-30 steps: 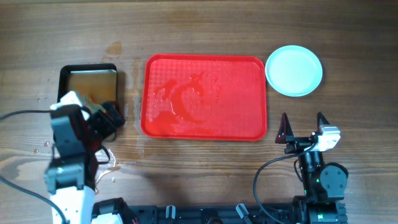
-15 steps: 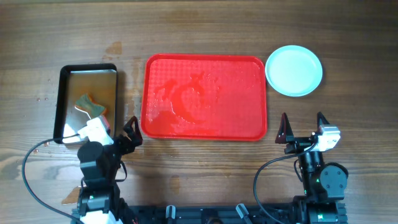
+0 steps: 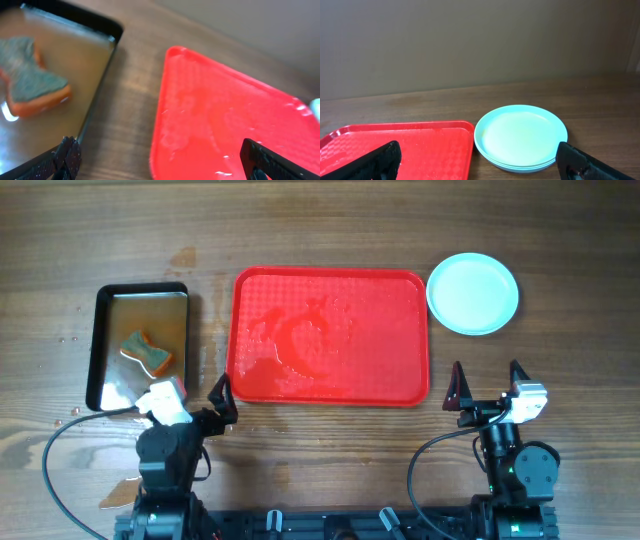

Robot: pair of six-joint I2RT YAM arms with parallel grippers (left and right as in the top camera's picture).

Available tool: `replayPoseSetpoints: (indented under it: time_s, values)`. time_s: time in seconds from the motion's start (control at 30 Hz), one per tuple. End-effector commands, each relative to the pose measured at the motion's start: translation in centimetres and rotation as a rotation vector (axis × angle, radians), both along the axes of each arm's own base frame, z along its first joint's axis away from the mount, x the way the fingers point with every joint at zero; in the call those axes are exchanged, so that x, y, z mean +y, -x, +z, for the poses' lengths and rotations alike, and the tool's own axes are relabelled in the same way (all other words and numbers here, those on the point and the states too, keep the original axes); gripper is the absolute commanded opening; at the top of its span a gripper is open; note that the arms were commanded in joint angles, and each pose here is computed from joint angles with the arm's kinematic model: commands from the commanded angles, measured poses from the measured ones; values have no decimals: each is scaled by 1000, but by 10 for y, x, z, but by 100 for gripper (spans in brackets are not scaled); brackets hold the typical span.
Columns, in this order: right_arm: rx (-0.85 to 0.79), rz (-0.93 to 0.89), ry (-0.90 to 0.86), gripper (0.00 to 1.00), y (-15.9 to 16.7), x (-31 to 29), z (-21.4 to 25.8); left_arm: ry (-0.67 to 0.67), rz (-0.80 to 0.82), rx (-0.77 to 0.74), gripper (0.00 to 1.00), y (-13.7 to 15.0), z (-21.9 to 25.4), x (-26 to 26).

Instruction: Clean dirty plates on tray and stack at the side

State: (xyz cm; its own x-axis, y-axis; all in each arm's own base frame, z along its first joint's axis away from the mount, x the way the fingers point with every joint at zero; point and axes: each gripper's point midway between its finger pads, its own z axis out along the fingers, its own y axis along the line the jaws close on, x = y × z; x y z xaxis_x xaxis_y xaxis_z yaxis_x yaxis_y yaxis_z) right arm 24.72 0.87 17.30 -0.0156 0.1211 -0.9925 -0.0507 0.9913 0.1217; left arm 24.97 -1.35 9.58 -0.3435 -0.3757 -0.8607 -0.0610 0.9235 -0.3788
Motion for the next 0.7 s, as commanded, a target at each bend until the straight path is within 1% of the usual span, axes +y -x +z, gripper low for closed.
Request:
replayPoseSetpoints:
  time_s: [0.0, 0.23, 0.33, 0.5, 0.57, 0.67]
  values:
    - [-13, 3, 15, 100, 1, 0, 3, -36, -33, -73, 100, 1, 14, -8]
    - [-13, 3, 15, 100, 1, 0, 3, -27, -39, -237, 100, 3, 52, -11]
    - [-13, 3, 15, 100, 1, 0, 3, -26, -38, -275, 100, 5, 60, -10]
    - [-13, 3, 15, 100, 1, 0, 3, -103, -55, -282, 100, 5, 60, -11]
    - [-13, 3, 16, 100, 1, 0, 3, -108, -56, -282, 100, 5, 60, -11]
    - [-13, 3, 15, 100, 1, 0, 3, -165, -68, -288, 100, 5, 60, -11]
